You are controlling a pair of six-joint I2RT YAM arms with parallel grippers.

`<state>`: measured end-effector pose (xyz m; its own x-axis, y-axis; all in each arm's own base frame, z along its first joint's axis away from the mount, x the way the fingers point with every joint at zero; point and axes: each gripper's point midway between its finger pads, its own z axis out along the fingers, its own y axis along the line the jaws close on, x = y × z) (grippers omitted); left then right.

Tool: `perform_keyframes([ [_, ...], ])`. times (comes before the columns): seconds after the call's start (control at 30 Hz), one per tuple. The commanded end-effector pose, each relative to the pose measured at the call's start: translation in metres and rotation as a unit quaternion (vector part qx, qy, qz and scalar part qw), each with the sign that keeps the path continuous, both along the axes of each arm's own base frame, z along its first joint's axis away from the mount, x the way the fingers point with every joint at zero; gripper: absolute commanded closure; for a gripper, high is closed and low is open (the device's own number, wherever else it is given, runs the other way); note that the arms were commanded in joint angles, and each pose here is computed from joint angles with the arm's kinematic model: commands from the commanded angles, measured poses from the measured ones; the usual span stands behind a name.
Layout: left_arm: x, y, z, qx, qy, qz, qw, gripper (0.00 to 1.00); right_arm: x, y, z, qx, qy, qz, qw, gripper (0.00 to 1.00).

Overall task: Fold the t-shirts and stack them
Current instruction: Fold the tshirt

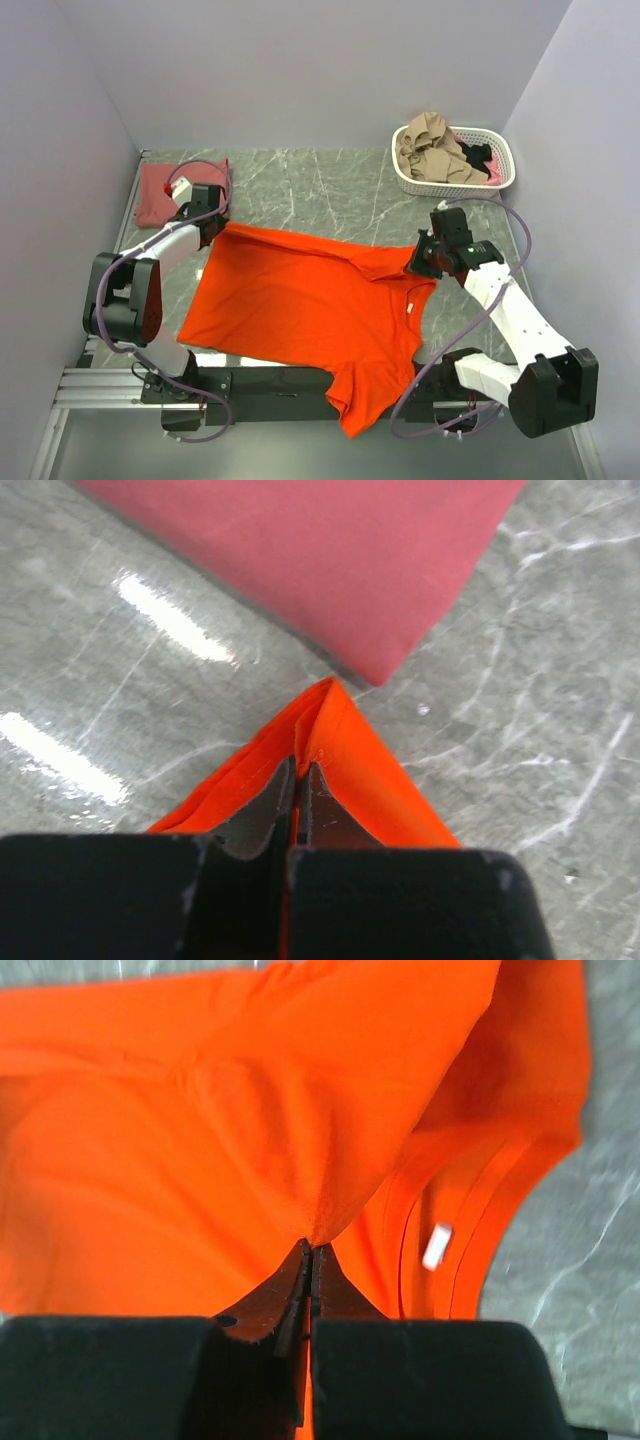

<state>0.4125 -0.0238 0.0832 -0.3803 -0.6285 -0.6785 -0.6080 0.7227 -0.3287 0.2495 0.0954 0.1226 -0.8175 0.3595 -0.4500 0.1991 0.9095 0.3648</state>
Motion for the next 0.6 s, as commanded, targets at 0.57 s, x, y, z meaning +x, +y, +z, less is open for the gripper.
perform_keyframes([
  [0.57,-0.028,0.022,-0.010,0.026,0.075,0.042,0.996,0.99,-0.060,0.013,-0.041,0.029,0.112,0.018,0.993,1.00],
])
